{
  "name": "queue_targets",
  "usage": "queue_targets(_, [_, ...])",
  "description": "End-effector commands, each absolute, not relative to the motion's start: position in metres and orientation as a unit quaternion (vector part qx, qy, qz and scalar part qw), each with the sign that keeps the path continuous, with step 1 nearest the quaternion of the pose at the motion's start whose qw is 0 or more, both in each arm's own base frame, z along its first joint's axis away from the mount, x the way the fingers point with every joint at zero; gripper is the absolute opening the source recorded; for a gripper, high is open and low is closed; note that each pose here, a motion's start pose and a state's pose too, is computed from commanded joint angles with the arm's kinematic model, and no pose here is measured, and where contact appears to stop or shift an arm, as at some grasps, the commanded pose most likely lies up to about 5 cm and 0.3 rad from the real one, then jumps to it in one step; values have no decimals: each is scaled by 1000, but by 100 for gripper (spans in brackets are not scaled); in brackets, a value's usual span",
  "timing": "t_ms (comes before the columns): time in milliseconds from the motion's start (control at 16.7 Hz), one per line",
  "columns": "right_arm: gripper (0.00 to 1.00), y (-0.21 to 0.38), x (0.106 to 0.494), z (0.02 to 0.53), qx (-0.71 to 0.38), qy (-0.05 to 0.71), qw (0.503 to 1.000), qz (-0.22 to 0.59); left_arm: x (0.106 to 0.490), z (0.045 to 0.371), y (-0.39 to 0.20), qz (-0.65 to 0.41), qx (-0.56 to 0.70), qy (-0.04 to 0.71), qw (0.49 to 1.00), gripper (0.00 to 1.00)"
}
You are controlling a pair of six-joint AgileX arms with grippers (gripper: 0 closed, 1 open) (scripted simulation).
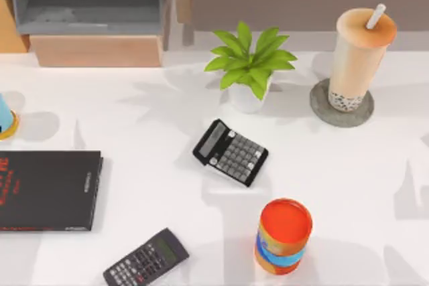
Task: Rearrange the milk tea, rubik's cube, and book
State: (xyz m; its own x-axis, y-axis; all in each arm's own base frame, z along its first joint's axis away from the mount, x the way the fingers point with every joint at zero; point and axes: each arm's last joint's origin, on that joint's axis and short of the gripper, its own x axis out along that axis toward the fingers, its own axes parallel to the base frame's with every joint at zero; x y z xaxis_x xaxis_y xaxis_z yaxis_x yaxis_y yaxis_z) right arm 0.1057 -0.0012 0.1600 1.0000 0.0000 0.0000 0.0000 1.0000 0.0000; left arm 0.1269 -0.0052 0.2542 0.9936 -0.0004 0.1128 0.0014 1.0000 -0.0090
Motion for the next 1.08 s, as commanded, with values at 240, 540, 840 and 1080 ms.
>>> queue_targets(240, [100, -1, 106, 160, 0, 0, 1000, 0, 194, 309, -14, 0, -11, -52, 999, 100])
queue_targets(540, [100, -1, 106, 160, 0, 0, 1000, 0, 324, 303, -41, -1, -11, -6, 1000, 100])
queue_targets(840, [100, -1, 106, 160, 0, 0, 1000, 0, 409, 263, -69, -6, -12, 8, 1000, 100])
queue_targets(1080, [100, -1, 106, 160, 0, 0, 1000, 0, 433, 248, -79, -8, -13, 3, 1000, 100])
